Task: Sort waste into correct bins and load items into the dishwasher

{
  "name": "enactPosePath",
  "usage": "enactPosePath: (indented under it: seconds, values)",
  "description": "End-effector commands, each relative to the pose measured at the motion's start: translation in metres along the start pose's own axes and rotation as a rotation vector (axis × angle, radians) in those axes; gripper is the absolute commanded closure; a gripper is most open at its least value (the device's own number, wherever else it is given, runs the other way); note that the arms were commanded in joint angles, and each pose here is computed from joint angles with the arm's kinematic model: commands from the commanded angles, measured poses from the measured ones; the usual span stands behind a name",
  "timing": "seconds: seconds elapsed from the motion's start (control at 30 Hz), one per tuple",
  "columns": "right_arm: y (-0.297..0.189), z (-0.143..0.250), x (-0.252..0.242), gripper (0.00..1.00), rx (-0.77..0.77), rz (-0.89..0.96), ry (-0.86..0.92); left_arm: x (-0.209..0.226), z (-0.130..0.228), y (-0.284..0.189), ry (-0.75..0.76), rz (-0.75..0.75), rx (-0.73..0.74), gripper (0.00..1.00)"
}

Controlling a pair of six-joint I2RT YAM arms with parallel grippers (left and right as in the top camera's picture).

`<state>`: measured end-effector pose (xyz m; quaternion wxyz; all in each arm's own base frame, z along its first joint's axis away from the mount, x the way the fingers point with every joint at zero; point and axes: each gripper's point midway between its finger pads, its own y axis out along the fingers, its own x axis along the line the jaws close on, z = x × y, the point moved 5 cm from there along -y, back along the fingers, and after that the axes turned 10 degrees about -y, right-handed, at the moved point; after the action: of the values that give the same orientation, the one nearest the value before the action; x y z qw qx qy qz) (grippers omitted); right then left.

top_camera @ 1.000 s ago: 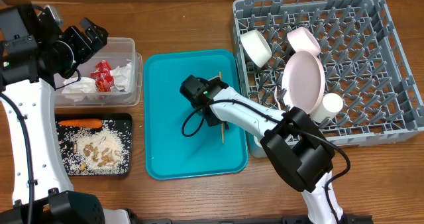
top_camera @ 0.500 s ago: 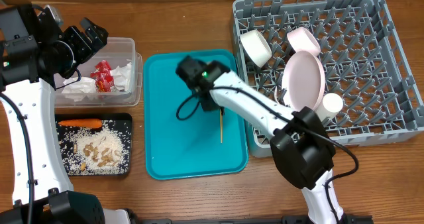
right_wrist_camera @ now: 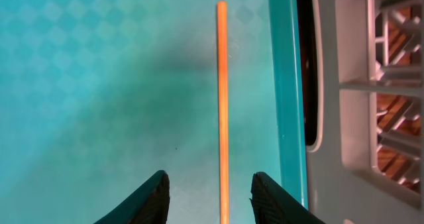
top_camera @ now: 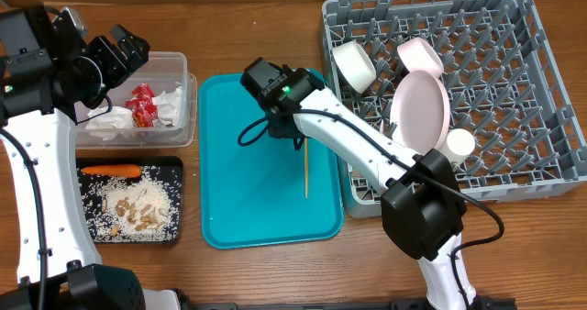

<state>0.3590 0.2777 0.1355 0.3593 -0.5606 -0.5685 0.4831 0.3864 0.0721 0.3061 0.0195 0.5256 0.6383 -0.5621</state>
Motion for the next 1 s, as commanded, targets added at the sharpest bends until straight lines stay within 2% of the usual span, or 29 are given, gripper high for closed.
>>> enactPosePath:
  seconds: [0.0,0.23,0.43,0.6,0.97]
  values:
    - [0.006,0.004,-0.003,0.57,0.017,0.006,0.057,-0.009,-0.004,-0.013,0.005,0.034,-0.026,0.0]
    - [0.018,0.011,-0.004,0.49,0.033,0.017,0.05,-0.009,-0.004,-0.013,0.005,0.033,-0.025,0.0]
    - [0.024,0.012,-0.008,0.49,0.054,0.006,0.06,-0.009,-0.004,-0.013,0.005,0.034,-0.025,0.0]
    - [0.033,0.013,0.002,0.49,0.084,-0.123,-0.022,-0.009,-0.004,-0.013,0.005,0.033,-0.025,0.0]
    - [0.04,0.007,-0.006,0.49,0.049,-0.084,-0.008,-0.009,-0.004,-0.013,0.005,0.033,-0.025,0.0]
